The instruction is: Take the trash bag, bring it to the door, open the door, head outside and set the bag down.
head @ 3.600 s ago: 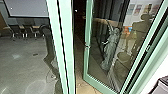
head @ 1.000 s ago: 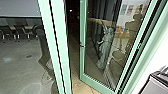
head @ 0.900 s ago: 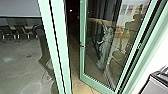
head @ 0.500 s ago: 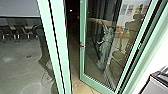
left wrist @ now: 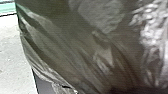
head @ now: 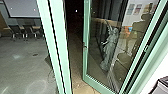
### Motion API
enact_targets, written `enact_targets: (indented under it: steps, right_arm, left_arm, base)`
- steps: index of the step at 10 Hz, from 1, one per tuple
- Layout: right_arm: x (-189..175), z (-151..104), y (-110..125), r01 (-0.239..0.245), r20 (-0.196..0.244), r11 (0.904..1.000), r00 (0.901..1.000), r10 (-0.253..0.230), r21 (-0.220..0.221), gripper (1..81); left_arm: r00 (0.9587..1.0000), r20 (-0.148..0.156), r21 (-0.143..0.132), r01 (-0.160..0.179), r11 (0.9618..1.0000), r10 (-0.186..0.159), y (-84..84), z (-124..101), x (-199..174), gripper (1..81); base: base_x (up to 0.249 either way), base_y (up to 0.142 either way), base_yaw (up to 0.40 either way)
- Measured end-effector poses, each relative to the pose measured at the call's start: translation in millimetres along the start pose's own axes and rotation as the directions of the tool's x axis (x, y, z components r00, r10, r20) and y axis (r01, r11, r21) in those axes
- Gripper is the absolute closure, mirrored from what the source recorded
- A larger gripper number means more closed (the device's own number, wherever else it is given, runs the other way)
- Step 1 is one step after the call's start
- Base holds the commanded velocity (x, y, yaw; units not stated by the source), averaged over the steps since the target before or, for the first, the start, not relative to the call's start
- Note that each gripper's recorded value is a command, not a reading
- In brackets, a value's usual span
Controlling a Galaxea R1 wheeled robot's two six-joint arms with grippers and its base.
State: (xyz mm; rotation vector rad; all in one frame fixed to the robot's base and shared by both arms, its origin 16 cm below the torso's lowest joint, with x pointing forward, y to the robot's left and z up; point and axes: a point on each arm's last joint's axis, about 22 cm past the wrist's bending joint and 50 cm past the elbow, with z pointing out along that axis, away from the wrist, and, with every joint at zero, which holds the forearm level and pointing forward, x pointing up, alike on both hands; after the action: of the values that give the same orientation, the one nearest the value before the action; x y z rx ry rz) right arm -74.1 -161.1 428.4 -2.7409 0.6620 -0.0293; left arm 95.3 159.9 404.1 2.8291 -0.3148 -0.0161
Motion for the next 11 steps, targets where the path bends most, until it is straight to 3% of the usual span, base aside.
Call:
enact_targets:
  steps: [2, 5, 6, 8, 11]
  right_arm:
    - [8, 5, -14, 0.064, 0.027, 0.9978, 0.9976, -0.064, 0.018, 1.0]
    - [22, 8, -18, 0.156, 0.061, 0.9876, 0.9857, -0.157, 0.022, 1.0]
    - [23, 9, -19, 0.170, 0.067, 0.9851, 0.9829, -0.172, 0.024, 1.0]
    - [30, 10, -22, 0.180, 0.056, 0.9832, 0.9818, -0.182, 0.029, 1.0]
    - [58, 12, -37, 0.207, -0.018, 0.9769, 0.9782, -0.207, 0.051, 1.0]
  left_arm:
    - [0.9975, -0.008, 0.019, 0.070, 0.9974, -0.070, -15.0, -6, -22, 81.1]
    - [0.9859, -0.034, 0.032, 0.165, 0.9858, -0.164, -25.7, -13, -45, 81.1]
    - [0.9830, -0.035, 0.033, 0.181, 0.9829, -0.180, -26.0, -13, -51, 81.1]
    - [0.9821, -0.048, 0.033, 0.184, 0.9824, -0.182, -26.6, -15, -48, 81.1]
    - [0.9791, -0.131, 0.036, 0.162, 0.9862, -0.156, -31.7, -26, -10, 81.1]
  base:
    - [0.000, -0.087, 0.000]
    - [0.000, -0.086, 0.000]
    - [0.000, -0.089, 0.000]
    - [0.000, -0.089, 0.000]
    - [0.000, -0.089, 0.000]
